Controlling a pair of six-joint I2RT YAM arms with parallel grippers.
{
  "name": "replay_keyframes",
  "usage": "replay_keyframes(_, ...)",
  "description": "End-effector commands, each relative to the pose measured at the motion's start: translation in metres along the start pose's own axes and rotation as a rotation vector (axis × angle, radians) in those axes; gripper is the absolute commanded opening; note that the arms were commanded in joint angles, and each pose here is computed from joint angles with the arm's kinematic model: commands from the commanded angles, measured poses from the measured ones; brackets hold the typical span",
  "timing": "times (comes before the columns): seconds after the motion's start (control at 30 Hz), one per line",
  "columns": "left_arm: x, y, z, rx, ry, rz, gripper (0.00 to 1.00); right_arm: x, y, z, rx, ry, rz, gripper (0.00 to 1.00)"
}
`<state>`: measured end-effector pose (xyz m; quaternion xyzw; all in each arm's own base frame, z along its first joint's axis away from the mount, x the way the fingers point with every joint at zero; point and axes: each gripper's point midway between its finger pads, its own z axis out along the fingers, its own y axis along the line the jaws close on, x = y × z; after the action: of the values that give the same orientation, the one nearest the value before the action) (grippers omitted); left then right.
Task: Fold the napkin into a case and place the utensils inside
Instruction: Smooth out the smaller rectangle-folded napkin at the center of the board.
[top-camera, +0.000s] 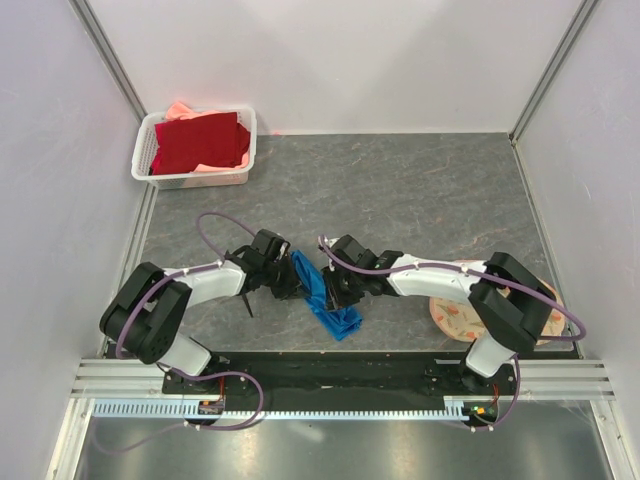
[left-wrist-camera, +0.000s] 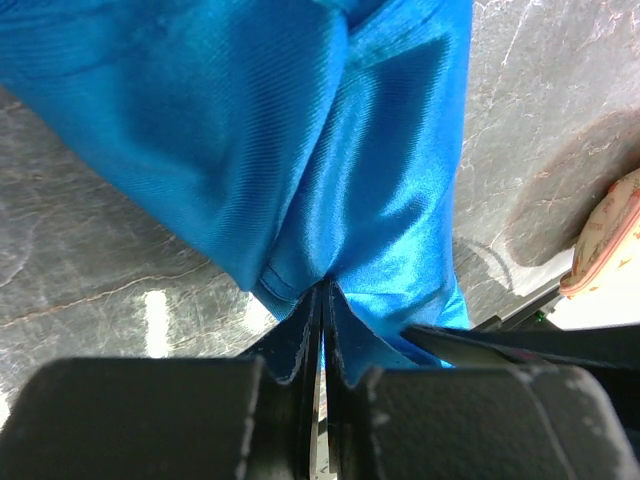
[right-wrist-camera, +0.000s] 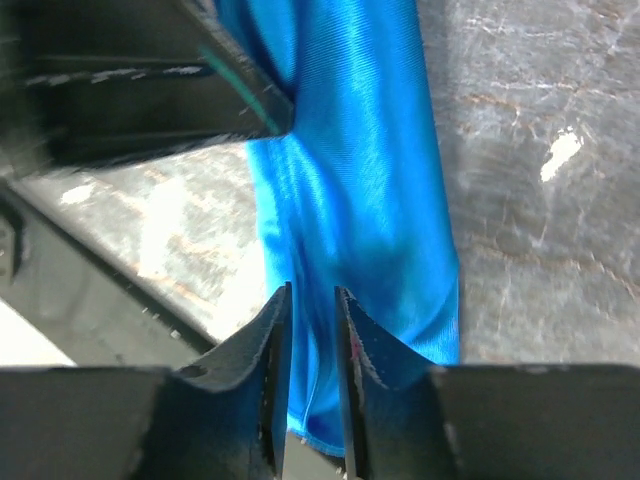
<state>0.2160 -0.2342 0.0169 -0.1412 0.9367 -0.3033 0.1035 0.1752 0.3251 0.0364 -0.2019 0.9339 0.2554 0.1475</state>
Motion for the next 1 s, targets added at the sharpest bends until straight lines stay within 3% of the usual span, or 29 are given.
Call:
replay_keyframes(0.0,0.001,0.016,-0.001,-0.036,-0.013,0.046,0.08,-0.02,0.019,-0.026,-0.051,-0.058,-0.018,0.33)
replay_keyframes(0.1,0.002,0.018,0.0,-0.041,-0.012,0.04,0.08,-0.023,0.022,-0.029,-0.058,-0.068,-0.013,0.4)
replay_keyframes(0.23,0.003,0.02,0.001,-0.044,-0.012,0.032,0.08,-0.008,0.024,-0.017,-0.103,-0.032,0.017,0.41)
replay_keyframes(0.5,-0.001,0.017,0.0,-0.039,-0.027,0.031,0.08,0.029,0.004,0.0,-0.096,0.009,0.082,0.14)
replay_keyframes(0.8,-0.011,-0.037,-0.023,0.119,-0.024,0.103,0.11,0.042,-0.011,0.015,-0.063,0.028,0.092,0.1)
replay_keyframes(0.97,0.005,-0.054,-0.031,0.173,0.013,0.109,0.14,0.042,-0.012,0.016,-0.059,0.025,0.09,0.11)
